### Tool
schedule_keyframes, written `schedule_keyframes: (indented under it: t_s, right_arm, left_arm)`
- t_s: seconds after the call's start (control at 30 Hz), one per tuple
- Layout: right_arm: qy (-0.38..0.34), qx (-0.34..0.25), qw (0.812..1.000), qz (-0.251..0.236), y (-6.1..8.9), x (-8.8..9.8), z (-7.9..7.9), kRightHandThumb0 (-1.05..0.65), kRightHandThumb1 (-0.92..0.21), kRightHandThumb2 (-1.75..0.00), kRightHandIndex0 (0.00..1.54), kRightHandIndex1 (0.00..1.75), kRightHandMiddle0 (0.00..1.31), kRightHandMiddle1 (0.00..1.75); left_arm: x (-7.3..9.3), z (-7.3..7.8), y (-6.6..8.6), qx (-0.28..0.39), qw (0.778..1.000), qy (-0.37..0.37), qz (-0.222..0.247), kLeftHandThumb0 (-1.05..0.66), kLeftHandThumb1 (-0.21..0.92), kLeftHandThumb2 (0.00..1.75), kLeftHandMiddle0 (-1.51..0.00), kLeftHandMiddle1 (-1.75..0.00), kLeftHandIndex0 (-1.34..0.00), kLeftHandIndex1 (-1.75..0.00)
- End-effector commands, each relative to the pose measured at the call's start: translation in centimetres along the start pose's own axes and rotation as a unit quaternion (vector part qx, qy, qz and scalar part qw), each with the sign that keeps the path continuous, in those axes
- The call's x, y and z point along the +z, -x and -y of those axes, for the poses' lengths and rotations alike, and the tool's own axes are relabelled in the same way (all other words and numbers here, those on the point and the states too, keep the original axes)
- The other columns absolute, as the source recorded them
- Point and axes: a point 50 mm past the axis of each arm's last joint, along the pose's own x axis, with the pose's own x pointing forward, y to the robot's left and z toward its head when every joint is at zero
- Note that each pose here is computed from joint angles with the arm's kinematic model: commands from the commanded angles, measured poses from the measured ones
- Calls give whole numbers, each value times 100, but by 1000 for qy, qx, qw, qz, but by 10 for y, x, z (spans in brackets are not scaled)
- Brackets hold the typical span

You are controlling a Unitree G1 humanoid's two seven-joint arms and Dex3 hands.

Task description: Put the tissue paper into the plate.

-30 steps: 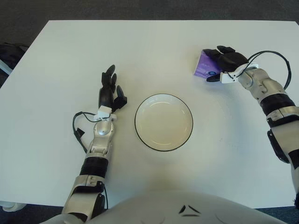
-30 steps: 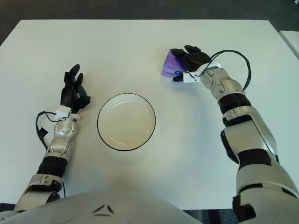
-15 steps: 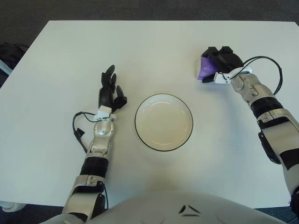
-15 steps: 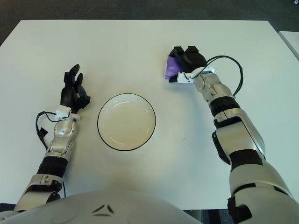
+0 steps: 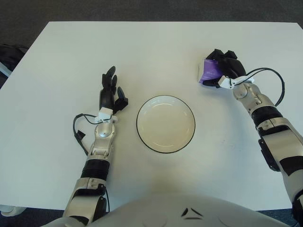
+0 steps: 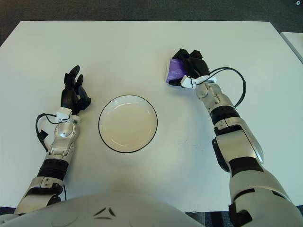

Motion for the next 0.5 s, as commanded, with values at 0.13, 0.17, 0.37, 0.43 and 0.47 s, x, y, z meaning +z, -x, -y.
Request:
schedule_keyframes:
  t_s: [0.13,0.17,0.37,0.43,0.47]
  right_arm:
    - [-23,80,996,-45,31,-15,-51,-10,-29,-128,126,175,108,175]
    - [-23,79,996,-45,31,-15,-51,-10,-29,-128,127,175,108,175]
    - [-30,69,996,-45,34,-15,-53,-11,-31,-126,127,175,107,175]
    - [-32,66,996,-46,34,-15,-53,-11,-32,-125,127,175,107,175]
    - [-32,63,996,-47,34,-15,-53,-11,-32,-125,127,175,107,175]
  left_arm:
    - [-48,-4,45,1,991,-18,-130,-78,92,98,-34,-1,0,-59]
    - [-48,-4,44,1,991,-18,-130,-78,92,98,-34,-1,0,-59]
    - [-48,-4,44,1,991,-19,-130,-78,92,98,-33,-1,0,-58]
    - [-48,-4,43,1,991,-20,-131,-78,92,98,-33,-1,0,-58]
    - [-48,-4,43,1,991,-20,-131,-78,92,98,-33,-1,0,-58]
